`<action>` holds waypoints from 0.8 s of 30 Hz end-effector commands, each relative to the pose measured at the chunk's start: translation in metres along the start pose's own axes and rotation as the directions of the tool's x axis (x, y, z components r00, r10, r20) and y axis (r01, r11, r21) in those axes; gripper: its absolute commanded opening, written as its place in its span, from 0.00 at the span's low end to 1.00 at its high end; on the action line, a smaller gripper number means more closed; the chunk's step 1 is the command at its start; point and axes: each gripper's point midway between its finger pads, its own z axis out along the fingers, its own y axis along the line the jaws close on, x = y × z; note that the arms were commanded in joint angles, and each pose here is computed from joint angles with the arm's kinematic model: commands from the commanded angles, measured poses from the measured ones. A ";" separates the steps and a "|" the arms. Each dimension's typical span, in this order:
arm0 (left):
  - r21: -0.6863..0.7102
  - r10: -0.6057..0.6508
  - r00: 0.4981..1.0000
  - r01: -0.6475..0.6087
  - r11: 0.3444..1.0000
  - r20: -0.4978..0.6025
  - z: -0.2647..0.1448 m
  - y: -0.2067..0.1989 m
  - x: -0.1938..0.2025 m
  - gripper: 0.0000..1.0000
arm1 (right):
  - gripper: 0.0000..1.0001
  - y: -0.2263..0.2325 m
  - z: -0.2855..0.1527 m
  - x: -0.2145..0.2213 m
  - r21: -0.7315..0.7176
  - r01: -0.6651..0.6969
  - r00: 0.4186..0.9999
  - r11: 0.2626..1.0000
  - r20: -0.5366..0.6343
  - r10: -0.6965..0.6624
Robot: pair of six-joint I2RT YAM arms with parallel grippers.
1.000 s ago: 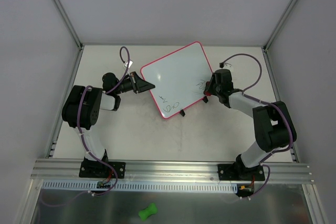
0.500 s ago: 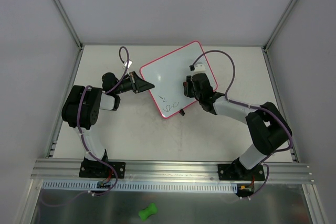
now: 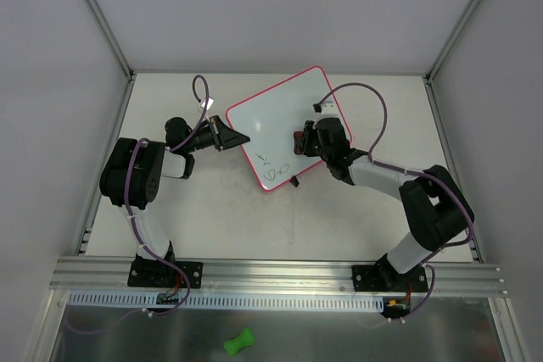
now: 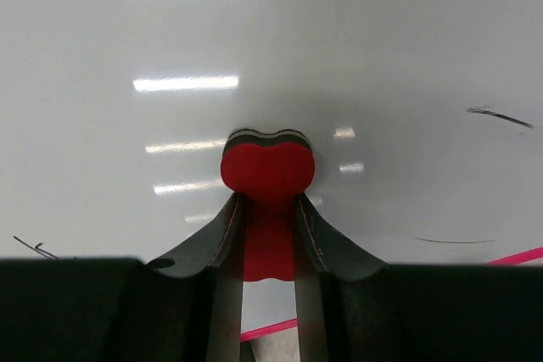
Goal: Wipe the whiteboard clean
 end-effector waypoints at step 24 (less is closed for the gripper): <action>0.258 0.387 0.921 -0.382 0.888 0.031 0.002 -0.066 -0.003 0.00 | 0.00 -0.157 -0.020 0.047 0.491 -0.401 0.908 0.774 0.098 0.408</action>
